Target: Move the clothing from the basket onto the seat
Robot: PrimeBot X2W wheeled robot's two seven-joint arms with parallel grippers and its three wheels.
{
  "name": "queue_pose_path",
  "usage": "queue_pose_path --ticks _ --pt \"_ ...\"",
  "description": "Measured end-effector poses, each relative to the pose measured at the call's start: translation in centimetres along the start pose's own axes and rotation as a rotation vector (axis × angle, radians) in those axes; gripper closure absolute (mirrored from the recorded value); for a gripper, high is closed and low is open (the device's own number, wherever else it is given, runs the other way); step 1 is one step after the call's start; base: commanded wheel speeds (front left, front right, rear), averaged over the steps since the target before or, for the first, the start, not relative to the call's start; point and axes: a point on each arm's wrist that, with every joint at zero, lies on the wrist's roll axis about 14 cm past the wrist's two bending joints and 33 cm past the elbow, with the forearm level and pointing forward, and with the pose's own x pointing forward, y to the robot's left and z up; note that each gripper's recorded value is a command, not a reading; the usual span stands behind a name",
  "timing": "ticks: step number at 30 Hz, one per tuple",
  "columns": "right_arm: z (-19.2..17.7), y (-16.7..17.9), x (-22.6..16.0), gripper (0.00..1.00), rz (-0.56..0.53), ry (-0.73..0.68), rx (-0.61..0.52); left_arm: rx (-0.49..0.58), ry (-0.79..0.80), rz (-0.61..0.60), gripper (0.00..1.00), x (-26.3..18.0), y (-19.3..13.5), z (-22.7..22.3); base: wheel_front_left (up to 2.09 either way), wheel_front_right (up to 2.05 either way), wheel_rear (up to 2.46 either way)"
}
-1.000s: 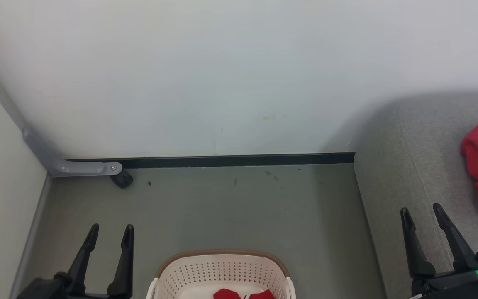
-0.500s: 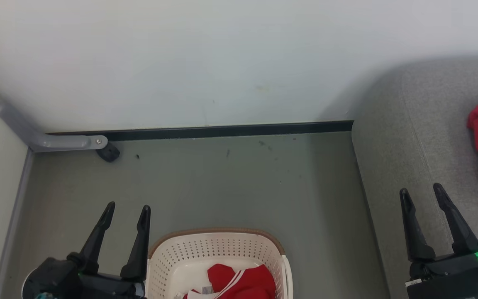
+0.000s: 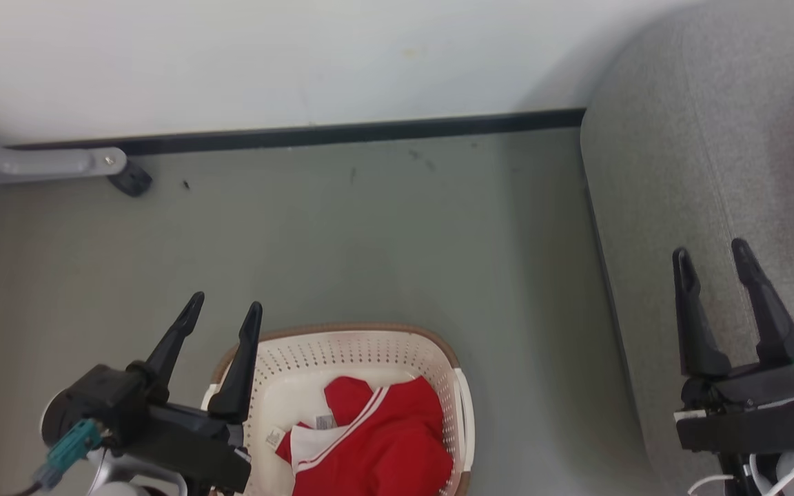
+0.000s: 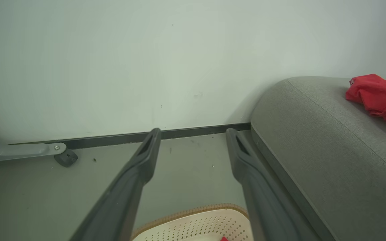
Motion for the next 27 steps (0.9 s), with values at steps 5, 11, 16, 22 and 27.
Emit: queue_pose_path --ticks 5,11,16,22,27 --pt "-0.8 -1.0 1.2 0.00 -0.011 0.003 -0.002 -0.010 0.125 -0.025 0.00 2.0 0.3 -4.0 0.00 0.00 0.00" --pt "-1.7 -1.8 2.1 0.00 -0.019 0.011 -0.014 -0.028 0.252 -0.046 0.00 3.3 0.5 -8.2 0.00 0.00 0.00" --pt "-3.0 -3.0 2.6 0.00 -0.039 0.033 -0.030 -0.055 0.369 -0.064 0.00 4.3 0.6 -12.2 0.00 0.00 0.00" --pt "-4.4 -3.6 3.4 0.00 -0.033 0.054 -0.049 -0.079 0.518 -0.100 0.00 4.6 0.1 -17.1 0.00 0.00 0.00" --pt "-4.9 -4.3 4.1 0.00 -0.035 0.050 -0.066 -0.060 0.653 -0.104 0.00 4.0 0.8 -21.2 0.00 0.00 0.00"
